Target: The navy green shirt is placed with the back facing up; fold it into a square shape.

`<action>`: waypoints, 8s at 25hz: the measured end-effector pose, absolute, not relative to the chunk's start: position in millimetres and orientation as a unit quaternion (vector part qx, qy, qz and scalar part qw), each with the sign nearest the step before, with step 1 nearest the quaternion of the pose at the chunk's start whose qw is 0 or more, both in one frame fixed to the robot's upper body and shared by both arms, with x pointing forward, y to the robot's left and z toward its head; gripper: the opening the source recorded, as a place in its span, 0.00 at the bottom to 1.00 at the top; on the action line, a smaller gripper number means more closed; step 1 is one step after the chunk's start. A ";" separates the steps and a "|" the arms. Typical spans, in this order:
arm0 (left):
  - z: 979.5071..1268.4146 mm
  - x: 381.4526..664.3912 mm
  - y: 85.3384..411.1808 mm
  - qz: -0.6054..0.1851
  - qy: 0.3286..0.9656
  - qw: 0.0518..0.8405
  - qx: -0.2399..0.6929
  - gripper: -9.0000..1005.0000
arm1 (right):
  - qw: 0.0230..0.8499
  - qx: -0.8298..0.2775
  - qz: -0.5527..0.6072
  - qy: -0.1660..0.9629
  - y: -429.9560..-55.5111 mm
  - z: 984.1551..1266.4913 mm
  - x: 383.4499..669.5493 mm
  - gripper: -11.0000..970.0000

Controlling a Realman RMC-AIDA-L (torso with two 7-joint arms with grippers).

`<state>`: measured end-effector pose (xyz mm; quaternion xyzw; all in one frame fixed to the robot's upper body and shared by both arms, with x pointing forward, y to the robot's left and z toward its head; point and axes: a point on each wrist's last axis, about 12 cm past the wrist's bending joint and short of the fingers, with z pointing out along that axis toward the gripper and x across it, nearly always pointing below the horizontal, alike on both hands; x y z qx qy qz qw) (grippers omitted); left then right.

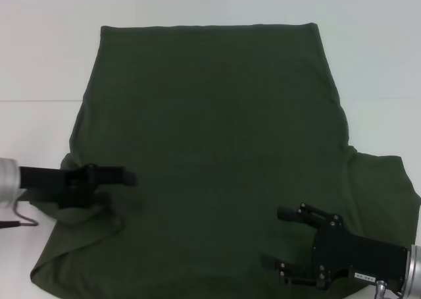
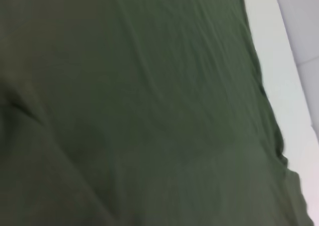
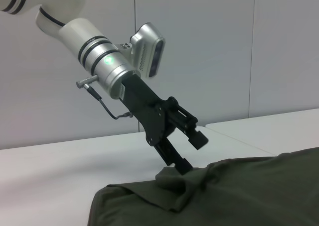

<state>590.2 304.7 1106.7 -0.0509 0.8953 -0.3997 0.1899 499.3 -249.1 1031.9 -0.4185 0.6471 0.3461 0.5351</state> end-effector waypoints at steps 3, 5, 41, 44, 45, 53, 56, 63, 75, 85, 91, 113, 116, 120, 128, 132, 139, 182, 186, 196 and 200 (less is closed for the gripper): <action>1110.2 586.8 327.8 -0.387 0.901 0.180 -0.080 0.86 | 0.535 -0.418 0.346 0.647 -249.2 1031.9 499.3 0.94; 1110.1 582.7 339.9 -0.384 0.901 0.176 -0.100 0.86 | 0.535 -0.418 0.346 0.647 -249.2 1032.0 499.3 0.94; 1068.8 557.4 374.7 -0.385 0.860 0.203 -0.266 0.86 | 0.537 -0.417 0.345 0.647 -249.2 1032.7 500.3 0.94; 1068.7 557.7 374.6 -0.383 0.861 0.203 -0.265 0.86 | 0.537 -0.417 0.345 0.647 -249.0 1032.8 500.9 0.94; 1068.6 557.9 374.7 -0.382 0.861 0.204 -0.265 0.86 | 0.537 -0.418 0.345 0.647 -249.0 1032.8 501.1 0.94; 1067.8 560.6 372.3 -0.376 0.864 0.206 -0.263 0.86 | 0.537 -0.418 0.344 0.647 -248.6 1033.2 502.0 0.94; 1067.0 561.2 371.8 -0.372 0.866 0.208 -0.263 0.86 | 0.537 -0.418 0.344 0.647 -248.6 1033.1 502.0 0.94; 1066.3 561.0 371.8 -0.370 0.866 0.208 -0.263 0.86 | 0.537 -0.418 0.344 0.647 -248.7 1033.0 501.8 0.94; 1065.0 560.8 371.6 -0.368 0.867 0.211 -0.263 0.86 | 0.538 -0.419 0.344 0.646 -248.4 1033.4 502.3 0.94; 1062.9 561.9 369.0 -0.364 0.867 0.214 -0.264 0.86 | 0.538 -0.418 0.344 0.647 -248.7 1033.2 501.9 0.94; 1061.5 562.5 366.7 -0.364 0.867 0.215 -0.265 0.86 | 0.538 -0.417 0.345 0.646 -248.9 1033.1 501.3 0.94; 1062.5 570.2 358.7 -0.363 0.866 0.225 -0.261 0.86 | 0.538 -0.416 0.347 0.646 -249.5 1032.8 499.6 0.94; 1063.1 569.6 362.7 -0.359 0.866 0.227 -0.263 0.86 | 0.539 -0.416 0.347 0.646 -249.5 1032.9 499.6 0.94; 1063.3 570.3 365.0 -0.353 0.868 0.230 -0.264 0.86 | 0.539 -0.416 0.347 0.645 -249.2 1033.1 499.9 0.94; 1062.5 573.0 359.8 -0.351 0.869 0.232 -0.260 0.86 | 0.539 -0.418 0.348 0.643 -248.1 1034.3 501.5 0.94; 1061.5 574.8 356.1 -0.350 0.869 0.236 -0.258 0.85 | 0.539 -0.418 0.348 0.643 -248.0 1034.4 501.7 0.94; 1059.8 574.8 359.6 -0.343 0.866 0.247 -0.267 0.85 | 0.541 -0.416 0.348 0.643 -248.9 1034.2 501.0 0.94; 1071.4 600.0 305.2 -0.416 0.818 0.334 -0.217 0.03 | 0.544 -0.417 0.353 0.637 -247.1 1036.7 501.8 0.94; 1069.8 604.4 293.3 -0.415 0.815 0.341 -0.220 0.03 | 0.544 -0.416 0.356 0.635 -247.3 1036.9 500.4 0.94; 1062.8 605.1 285.9 -0.424 0.797 0.351 -0.248 0.05 | 0.545 -0.416 0.359 0.634 -247.5 1036.9 498.9 0.94; 1061.6 603.6 276.8 -0.444 0.784 0.363 -0.238 0.06 | 0.545 -0.417 0.359 0.633 -247.3 1037.3 499.3 0.94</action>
